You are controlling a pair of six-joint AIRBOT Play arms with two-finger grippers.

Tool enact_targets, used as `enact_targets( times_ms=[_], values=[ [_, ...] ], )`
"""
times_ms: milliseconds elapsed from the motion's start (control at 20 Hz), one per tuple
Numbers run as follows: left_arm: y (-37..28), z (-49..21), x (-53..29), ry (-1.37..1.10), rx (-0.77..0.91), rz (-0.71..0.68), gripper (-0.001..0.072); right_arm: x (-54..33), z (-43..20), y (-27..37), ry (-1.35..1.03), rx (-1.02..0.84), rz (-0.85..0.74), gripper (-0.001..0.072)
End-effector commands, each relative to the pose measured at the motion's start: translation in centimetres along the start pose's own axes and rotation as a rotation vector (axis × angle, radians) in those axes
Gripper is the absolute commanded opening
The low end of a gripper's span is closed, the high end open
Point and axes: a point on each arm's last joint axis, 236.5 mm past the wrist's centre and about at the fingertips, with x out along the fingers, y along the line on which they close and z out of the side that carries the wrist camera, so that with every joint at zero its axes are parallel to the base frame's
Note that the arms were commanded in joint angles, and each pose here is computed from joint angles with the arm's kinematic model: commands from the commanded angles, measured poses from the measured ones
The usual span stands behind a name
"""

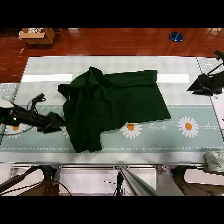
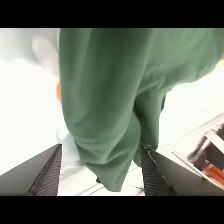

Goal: Fold the shirts.

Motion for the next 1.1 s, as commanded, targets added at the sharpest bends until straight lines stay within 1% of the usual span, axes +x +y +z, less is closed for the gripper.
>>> enact_targets(
  times_ms=[0, 100, 300, 350, 400, 450, 550, 650, 700, 850, 1050],
  values=[
    [1.5, -1.7, 2.3, -0.016, -0.058, -0.011, 0.0592, 1.9, -1.7, 0.0, -0.001, 0.031, 0.058, 0.0479],
    [1.4, -1.4, 2.7, -0.042, -0.078, -0.028, 0.0592, 2.7, -2.1, 0.2, 0.005, 0.036, 0.082, 0.0481],
    [0.7, 1.2, 3.7, -0.142, -0.044, -0.004, 0.0589, 3.2, -1.8, 0.7, -0.015, 0.053, 0.112, 0.0481],
    [0.3, 1.7, 4.2, -0.157, -0.034, 0.005, 0.0492, 3.2, -1.7, 0.9, -0.019, 0.055, 0.120, 0.0481],
    [-0.3, 1.7, 4.7, -0.155, -0.013, 0.004, 0.0191, 3.2, -1.7, 1.0, -0.021, 0.057, 0.127, 0.0481],
    [-0.8, 1.3, 5.1, -0.138, 0.020, 0.007, 0.0030, 3.2, -1.7, 1.0, -0.021, 0.057, 0.128, 0.0482],
    [-1.3, 0.4, 5.6, -0.099, 0.060, 0.001, 0.0029, 3.2, -2.0, 0.7, -0.007, 0.053, 0.113, 0.0481],
    [-1.7, -0.4, 5.5, -0.064, 0.057, -0.019, 0.0028, 3.7, -3.6, -1.1, 0.052, 0.050, 0.048, 0.0483],
    [-1.8, -0.8, 5.4, -0.050, 0.052, -0.029, 0.0029, 4.4, -4.4, -1.7, 0.067, 0.075, 0.049, 0.0484],
    [-2.0, -1.2, 5.3, -0.032, 0.055, -0.044, 0.0029, 7.0, -5.2, -1.8, 0.031, 0.185, 0.133, 0.0486],
    [-2.1, -1.5, 5.3, -0.019, 0.054, -0.050, 0.0029, 10.0, -6.2, -2.3, 0.000, 0.245, 0.150, 0.0485]
  ],
)
